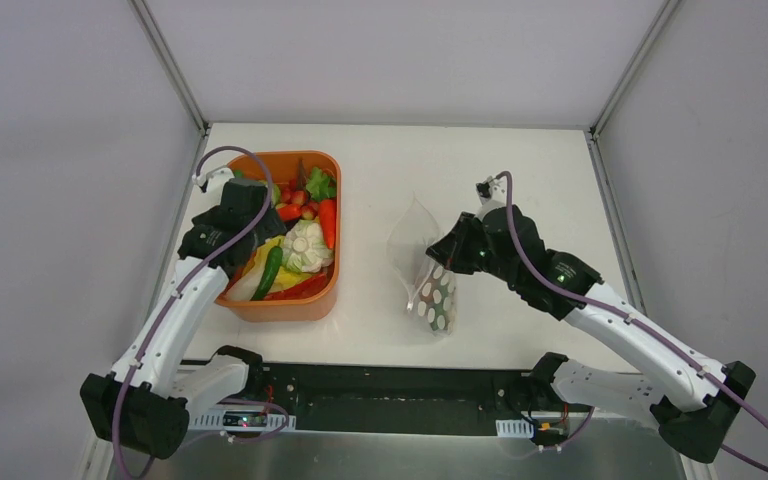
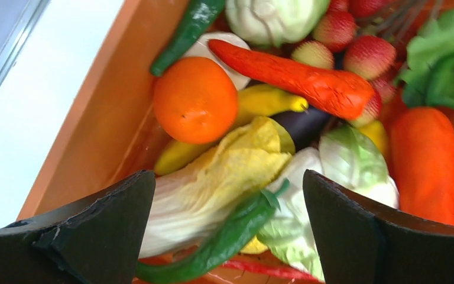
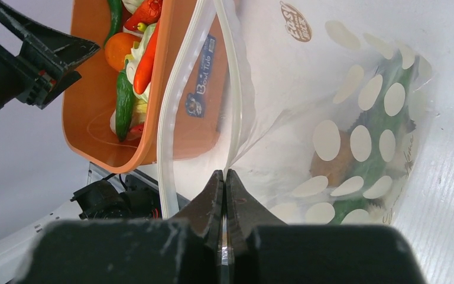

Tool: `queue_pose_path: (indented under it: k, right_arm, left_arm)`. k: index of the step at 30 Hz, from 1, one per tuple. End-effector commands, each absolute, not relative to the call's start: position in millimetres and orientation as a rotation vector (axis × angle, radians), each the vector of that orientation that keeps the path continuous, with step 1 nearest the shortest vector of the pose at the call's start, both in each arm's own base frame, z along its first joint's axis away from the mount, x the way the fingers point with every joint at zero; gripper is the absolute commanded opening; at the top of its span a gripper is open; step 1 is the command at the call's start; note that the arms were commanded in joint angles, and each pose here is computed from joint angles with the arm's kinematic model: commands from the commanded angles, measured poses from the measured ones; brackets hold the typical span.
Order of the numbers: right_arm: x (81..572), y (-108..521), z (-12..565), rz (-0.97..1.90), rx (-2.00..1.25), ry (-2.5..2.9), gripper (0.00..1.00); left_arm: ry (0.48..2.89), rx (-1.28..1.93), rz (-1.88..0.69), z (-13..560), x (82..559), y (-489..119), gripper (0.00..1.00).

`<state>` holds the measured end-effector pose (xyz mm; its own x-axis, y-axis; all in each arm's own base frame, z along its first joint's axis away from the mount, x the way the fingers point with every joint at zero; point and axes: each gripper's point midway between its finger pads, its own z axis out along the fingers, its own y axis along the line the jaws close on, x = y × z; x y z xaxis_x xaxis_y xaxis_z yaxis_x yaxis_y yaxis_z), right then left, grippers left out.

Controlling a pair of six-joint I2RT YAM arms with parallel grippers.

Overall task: Place the food in the zip-top bag and seal the zipper
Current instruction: Pick up the fake fruit from the bin.

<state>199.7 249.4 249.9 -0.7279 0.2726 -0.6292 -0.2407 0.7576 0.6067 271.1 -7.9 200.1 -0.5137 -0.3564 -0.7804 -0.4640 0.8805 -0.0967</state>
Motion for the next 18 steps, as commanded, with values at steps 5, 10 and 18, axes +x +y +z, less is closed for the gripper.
queue_pose_path:
  k: [5,10,18]
  right_arm:
    - [199.4,251.7,261.8,0.936,0.012,2.16,0.0]
    - [199.4,251.2,262.0,0.94,0.016,2.151,0.01]
    - [199.6,253.0,259.7,0.94,0.01,2.161,0.01]
  left_arm:
    - [2.157,-0.762,0.354,192.1,285.6,25.2,0.99]
    - [2.178,-0.867,0.359,163.5,286.9,29.9,0.99]
    - [2.171,-0.93,0.414,152.6,294.7,38.0,0.99]
